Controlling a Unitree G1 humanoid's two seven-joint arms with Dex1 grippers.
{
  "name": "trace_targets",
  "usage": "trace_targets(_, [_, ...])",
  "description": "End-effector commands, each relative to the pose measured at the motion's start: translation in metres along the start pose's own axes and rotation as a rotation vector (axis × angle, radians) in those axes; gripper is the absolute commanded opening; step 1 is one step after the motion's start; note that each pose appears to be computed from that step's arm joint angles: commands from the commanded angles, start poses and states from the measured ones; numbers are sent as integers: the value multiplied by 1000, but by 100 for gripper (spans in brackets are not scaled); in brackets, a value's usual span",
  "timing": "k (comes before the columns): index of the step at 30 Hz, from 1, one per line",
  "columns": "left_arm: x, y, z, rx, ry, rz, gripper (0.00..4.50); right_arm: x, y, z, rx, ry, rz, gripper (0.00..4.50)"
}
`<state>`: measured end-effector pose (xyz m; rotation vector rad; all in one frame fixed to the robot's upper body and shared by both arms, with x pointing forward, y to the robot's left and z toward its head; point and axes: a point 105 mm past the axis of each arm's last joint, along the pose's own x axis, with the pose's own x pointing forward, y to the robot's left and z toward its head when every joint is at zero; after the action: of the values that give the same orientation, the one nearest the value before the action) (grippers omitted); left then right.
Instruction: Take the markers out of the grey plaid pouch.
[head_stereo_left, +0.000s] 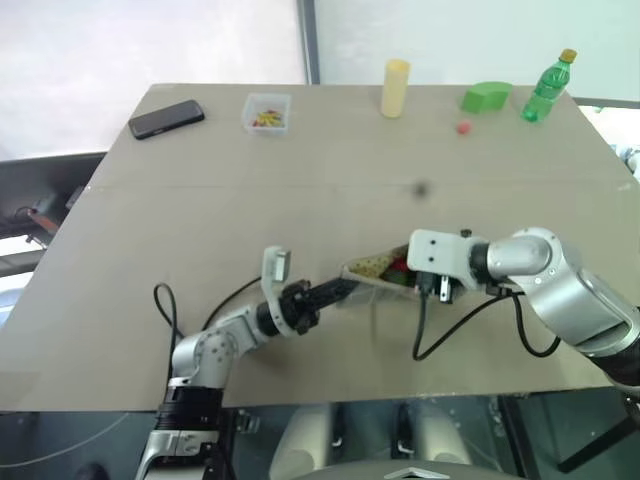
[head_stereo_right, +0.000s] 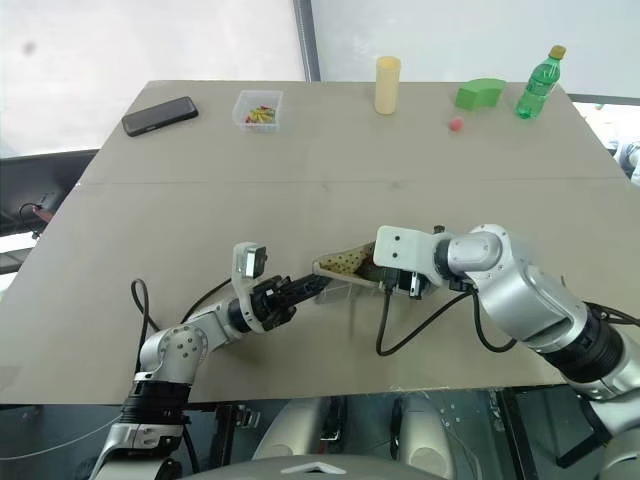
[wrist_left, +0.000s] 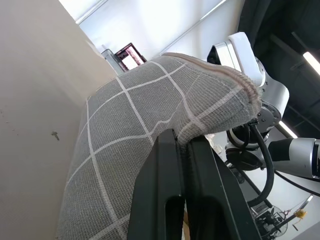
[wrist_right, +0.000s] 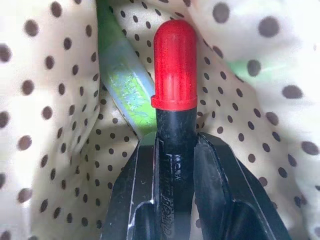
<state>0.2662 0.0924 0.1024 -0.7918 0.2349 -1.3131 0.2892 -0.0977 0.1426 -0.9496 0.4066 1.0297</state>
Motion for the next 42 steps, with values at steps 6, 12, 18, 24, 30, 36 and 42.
trace_targets(6, [-4, 4, 3, 94, 3, 26, 0, -72, -9, 44, 285, -450, 41, 77])
trace_targets(12, [-3, 4, 2, 160, 2, 28, 0, -136, -74, 39, 612, -781, -274, 77])
trace_targets(18, [-3, 3, -1, 197, -7, 35, 0, -139, -105, -51, 784, -367, -613, 77])
trace_targets(24, [-2, 3, -5, 214, -7, 32, 0, -82, -96, -110, 825, -89, -543, 77])
trace_targets(30, [-4, 2, -5, 232, -13, 33, 0, -55, -87, -142, 828, 9, -483, 184])
trace_targets(36, [-7, 0, -3, 242, -26, 40, 0, -98, -85, -95, 651, -194, -495, 266])
trace_targets(42, [-9, 0, -3, 241, -28, 40, 0, -125, -50, 10, 441, -512, -312, 266])
